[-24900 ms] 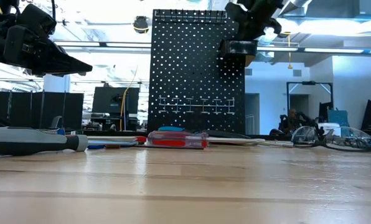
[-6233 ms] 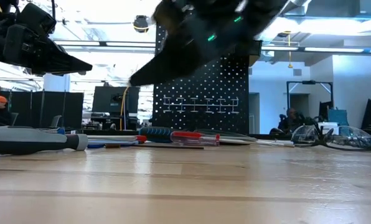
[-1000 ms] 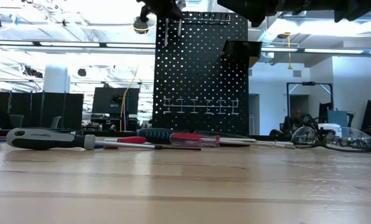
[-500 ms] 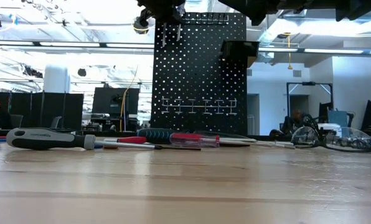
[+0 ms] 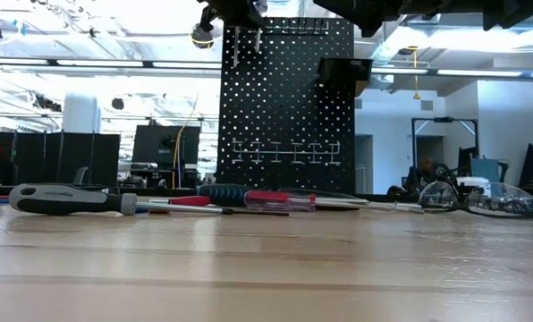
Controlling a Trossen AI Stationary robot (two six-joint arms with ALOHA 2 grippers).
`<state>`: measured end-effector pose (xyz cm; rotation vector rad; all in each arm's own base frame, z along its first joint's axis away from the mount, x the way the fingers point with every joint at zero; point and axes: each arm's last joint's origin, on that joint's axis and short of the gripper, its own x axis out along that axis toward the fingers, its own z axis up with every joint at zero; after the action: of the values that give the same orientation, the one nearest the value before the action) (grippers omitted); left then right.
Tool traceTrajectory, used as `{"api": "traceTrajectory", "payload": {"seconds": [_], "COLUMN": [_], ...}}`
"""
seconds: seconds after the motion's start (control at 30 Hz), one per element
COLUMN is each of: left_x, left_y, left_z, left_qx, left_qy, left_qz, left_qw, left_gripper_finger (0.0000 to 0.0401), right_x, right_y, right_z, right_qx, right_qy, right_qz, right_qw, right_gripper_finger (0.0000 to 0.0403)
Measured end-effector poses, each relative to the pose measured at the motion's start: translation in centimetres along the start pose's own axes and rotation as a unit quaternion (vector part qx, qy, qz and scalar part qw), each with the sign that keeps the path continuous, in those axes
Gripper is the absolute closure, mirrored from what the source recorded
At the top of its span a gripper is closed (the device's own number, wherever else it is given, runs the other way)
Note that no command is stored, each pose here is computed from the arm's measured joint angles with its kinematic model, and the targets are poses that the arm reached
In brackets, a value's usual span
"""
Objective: Hang tools onto peg board
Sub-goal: Hang the blue screwdriver on the pegboard
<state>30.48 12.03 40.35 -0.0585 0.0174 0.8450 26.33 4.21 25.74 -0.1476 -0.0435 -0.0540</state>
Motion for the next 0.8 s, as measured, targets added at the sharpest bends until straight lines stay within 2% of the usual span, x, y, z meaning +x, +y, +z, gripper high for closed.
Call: {"api": "traceTrajectory", "payload": {"seconds": [0.3,0.53,0.8], "left_x": [-0.8,0.3,0.5], "left_y": [0.7,1.8,2.3], "left_z": [0.6,-0.4,-0.3], "left_qx": [-0.004,-0.005,-0.015], "left_qy": [0.001,0.033,0.030], "left_qz": [0.017,0.039,0.046], "left_qw": [1.000,0.999,0.998], "left_gripper_finger": [0.0398,0.0398,0.0395], "right_x": [0.0,0.0,0.0], "right_y": [0.0,0.0,0.0], "right_z": [0.0,0.0,0.1], "right_qx": [0.000,0.000,0.001], "right_qy": [0.000,0.000,-0.005], "right_qz": [0.000,0.000,-0.001], "right_qw": [1.000,1.000,1.000], "right_gripper_finger": [0.0210,0.0210,0.0210]}}
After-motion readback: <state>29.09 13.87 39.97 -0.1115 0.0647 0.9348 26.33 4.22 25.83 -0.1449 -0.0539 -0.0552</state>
